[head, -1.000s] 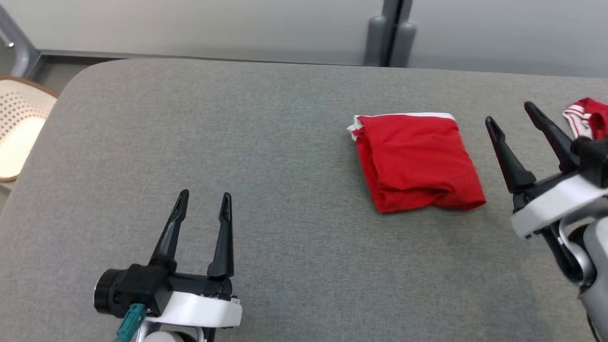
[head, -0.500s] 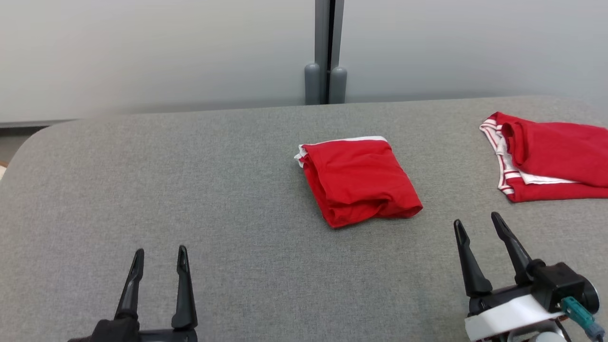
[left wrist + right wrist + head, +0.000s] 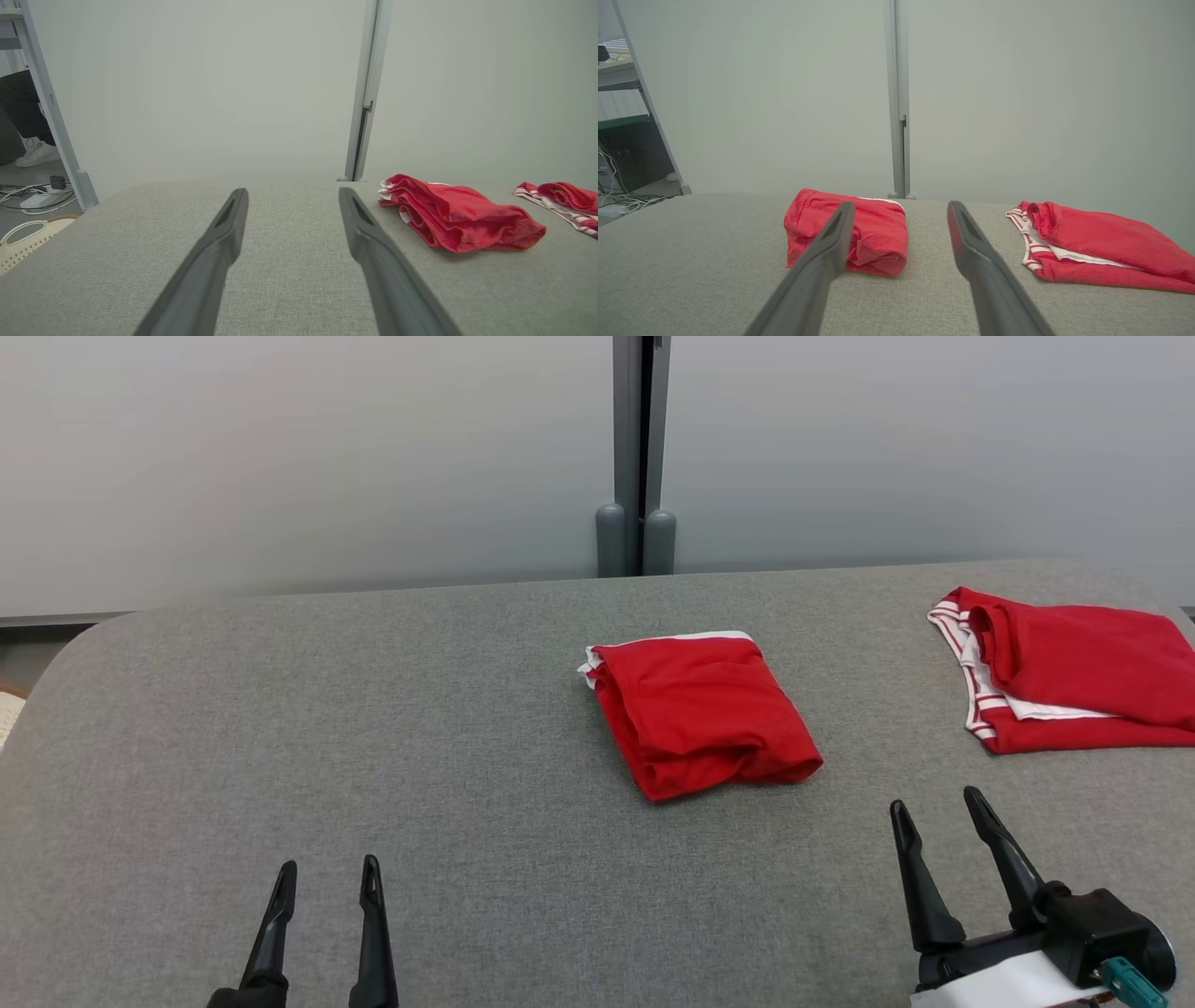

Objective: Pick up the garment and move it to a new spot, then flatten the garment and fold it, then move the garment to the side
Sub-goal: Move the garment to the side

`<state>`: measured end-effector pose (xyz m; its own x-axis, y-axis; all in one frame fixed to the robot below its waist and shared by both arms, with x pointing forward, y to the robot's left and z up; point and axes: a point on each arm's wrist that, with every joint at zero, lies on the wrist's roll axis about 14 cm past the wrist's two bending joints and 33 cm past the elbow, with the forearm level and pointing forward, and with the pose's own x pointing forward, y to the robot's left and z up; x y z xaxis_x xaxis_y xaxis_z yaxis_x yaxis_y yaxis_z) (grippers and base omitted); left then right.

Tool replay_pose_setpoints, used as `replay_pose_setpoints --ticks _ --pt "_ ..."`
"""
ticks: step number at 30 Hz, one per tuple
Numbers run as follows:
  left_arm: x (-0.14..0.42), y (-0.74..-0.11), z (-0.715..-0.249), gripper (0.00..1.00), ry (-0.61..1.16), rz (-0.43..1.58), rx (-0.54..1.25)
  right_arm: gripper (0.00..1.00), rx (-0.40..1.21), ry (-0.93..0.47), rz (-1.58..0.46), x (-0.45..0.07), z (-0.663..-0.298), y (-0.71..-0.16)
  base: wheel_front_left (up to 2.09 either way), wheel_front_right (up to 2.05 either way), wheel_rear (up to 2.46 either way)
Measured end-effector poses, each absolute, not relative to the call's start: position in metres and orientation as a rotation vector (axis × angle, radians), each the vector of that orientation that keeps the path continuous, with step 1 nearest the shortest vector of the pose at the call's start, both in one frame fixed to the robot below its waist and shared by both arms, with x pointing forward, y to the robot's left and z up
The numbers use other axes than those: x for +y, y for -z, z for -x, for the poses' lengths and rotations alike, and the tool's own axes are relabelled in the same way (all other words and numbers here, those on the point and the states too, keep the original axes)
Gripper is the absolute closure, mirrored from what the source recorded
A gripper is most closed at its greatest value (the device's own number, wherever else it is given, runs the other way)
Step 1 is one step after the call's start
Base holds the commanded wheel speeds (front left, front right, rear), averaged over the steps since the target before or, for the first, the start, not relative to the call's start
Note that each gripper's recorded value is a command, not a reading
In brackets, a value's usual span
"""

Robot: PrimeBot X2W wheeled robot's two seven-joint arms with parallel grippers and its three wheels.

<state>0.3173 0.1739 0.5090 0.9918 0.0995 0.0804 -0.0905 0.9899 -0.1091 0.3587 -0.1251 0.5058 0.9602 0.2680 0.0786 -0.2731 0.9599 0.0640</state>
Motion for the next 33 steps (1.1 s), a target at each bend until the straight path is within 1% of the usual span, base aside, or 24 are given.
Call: replay_pose_setpoints --ticks 11,14,16,19,22,25,27,28,30,33 --pt "0.177 -0.504 -0.313 0.0 -0.106 0.089 -0.071 0.0 -0.066 -0.287 -0.104 -0.117 -0.362 -0.505 0.0 0.0 0.0" --pt "0.175 -0.502 -0.314 0.0 -0.1 0.08 -0.062 0.0 -0.037 -0.289 -0.157 -0.114 -0.37 -0.498 0.0 0.0 0.0" --pt "0.172 -0.503 -0.32 0.0 -0.092 0.081 -0.064 0.0 -0.013 -0.318 -0.188 -0.108 -0.382 -0.493 0.0 0.0 0.0" --pt "0.166 -0.508 -0.334 0.0 -0.069 0.078 -0.079 0.0 0.097 -0.367 -0.202 -0.104 -0.404 -0.467 0.0 0.0 0.0" --pt "0.159 -0.508 -0.348 0.0 -0.046 0.077 -0.078 0.0 0.19 -0.39 -0.27 -0.105 -0.444 -0.467 0.0 0.0 0.0" --pt "0.158 -0.504 -0.358 0.0 -0.036 0.053 -0.069 0.0 0.32 -0.415 -0.302 -0.108 -0.475 -0.46 0.0 0.0 0.0" --pt "0.158 -0.498 -0.363 0.0 -0.037 0.053 -0.051 0.0 0.425 -0.424 -0.328 -0.111 -0.491 -0.451 0.0 0.0 0.0" --pt "0.159 -0.491 -0.366 0.0 -0.043 0.055 -0.029 0.0 0.539 -0.431 -0.353 -0.112 -0.502 -0.438 0.0 0.0 0.0" --pt "0.159 -0.488 -0.371 0.0 -0.043 0.054 -0.021 0.0 0.641 -0.432 -0.352 -0.115 -0.509 -0.423 0.0 0.0 0.0" --pt "0.163 -0.481 -0.375 0.0 -0.06 0.055 0.001 0.0 0.751 -0.437 -0.344 -0.115 -0.518 -0.404 0.0 0.0 0.0"
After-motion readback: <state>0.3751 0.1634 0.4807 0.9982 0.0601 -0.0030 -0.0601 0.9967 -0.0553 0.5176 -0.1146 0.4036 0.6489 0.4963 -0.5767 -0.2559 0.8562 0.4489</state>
